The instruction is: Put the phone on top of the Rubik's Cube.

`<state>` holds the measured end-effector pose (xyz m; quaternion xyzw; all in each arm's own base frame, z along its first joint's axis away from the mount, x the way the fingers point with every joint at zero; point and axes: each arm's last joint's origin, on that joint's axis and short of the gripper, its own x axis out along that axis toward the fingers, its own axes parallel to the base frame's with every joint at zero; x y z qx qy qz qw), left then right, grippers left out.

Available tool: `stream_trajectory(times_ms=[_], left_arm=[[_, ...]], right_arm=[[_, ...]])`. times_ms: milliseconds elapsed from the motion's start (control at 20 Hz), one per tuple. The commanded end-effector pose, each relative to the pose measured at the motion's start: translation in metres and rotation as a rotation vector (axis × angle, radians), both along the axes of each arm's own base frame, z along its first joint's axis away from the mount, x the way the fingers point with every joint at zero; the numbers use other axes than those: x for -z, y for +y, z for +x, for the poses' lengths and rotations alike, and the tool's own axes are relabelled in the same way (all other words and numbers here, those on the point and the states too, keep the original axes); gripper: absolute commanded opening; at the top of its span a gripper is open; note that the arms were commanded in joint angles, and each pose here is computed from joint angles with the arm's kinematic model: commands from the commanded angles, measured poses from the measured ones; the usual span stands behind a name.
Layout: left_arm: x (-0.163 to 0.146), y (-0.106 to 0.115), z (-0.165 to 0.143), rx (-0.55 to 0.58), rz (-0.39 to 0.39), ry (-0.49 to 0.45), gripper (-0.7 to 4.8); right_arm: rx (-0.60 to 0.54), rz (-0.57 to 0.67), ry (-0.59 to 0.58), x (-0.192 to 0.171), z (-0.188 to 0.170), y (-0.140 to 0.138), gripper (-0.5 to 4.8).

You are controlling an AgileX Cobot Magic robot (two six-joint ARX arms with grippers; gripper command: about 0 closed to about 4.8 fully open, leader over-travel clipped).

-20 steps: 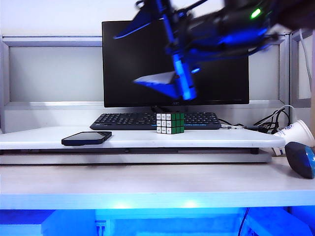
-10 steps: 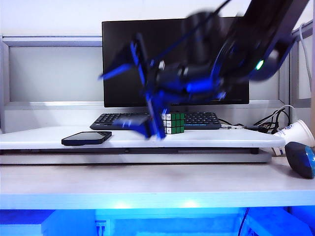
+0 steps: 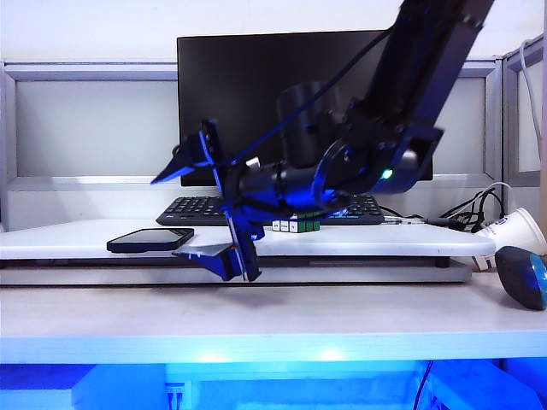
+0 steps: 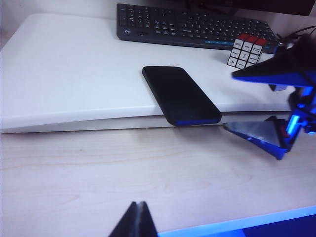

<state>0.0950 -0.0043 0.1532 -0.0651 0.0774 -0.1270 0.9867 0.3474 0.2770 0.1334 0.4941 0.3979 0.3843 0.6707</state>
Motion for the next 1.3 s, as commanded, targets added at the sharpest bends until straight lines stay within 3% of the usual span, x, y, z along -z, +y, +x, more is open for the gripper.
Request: stream_trajectory(times_ms=[50, 501, 601, 701, 852, 1052, 1152, 1302], left_arm=[[0.0, 0.0, 0.0, 0.006, 0.0, 0.006, -0.05], [0.0, 0.0, 0.0, 0.006, 0.0, 0.006, -0.05], [0.0, 0.0, 0.0, 0.005, 0.001, 0.006, -0.05], [0.0, 0.0, 0.0, 0.006, 0.001, 0.006, -0.05], [0.0, 0.0, 0.0, 0.004, 0.001, 0.006, -0.05], [0.0, 0.0, 0.0, 0.003, 0.001, 0.006, -0.05], [0.0, 0.0, 0.0, 0.003, 0.001, 0.006, -0.05], [0.0, 0.0, 0.0, 0.003, 0.001, 0.006, -0.04]], right_arm=[[0.017, -0.012, 0.011, 0.002, 0.007, 0.005, 4.63], [0.054, -0.026, 0.017, 0.008, 0.018, 0.013, 4.23], [0.049, -0.025, 0.017, 0.007, 0.02, 0.015, 3.64], [0.045, -0.022, 0.013, 0.006, 0.021, 0.019, 3.38], [0.049, -0.027, 0.017, 0.005, 0.022, 0.022, 2.37], [0.054, -0.055, 0.049, 0.009, 0.021, 0.022, 1.82], [0.056, -0.057, 0.05, 0.009, 0.021, 0.022, 0.35], [0.056, -0.055, 0.046, 0.008, 0.021, 0.022, -0.06]])
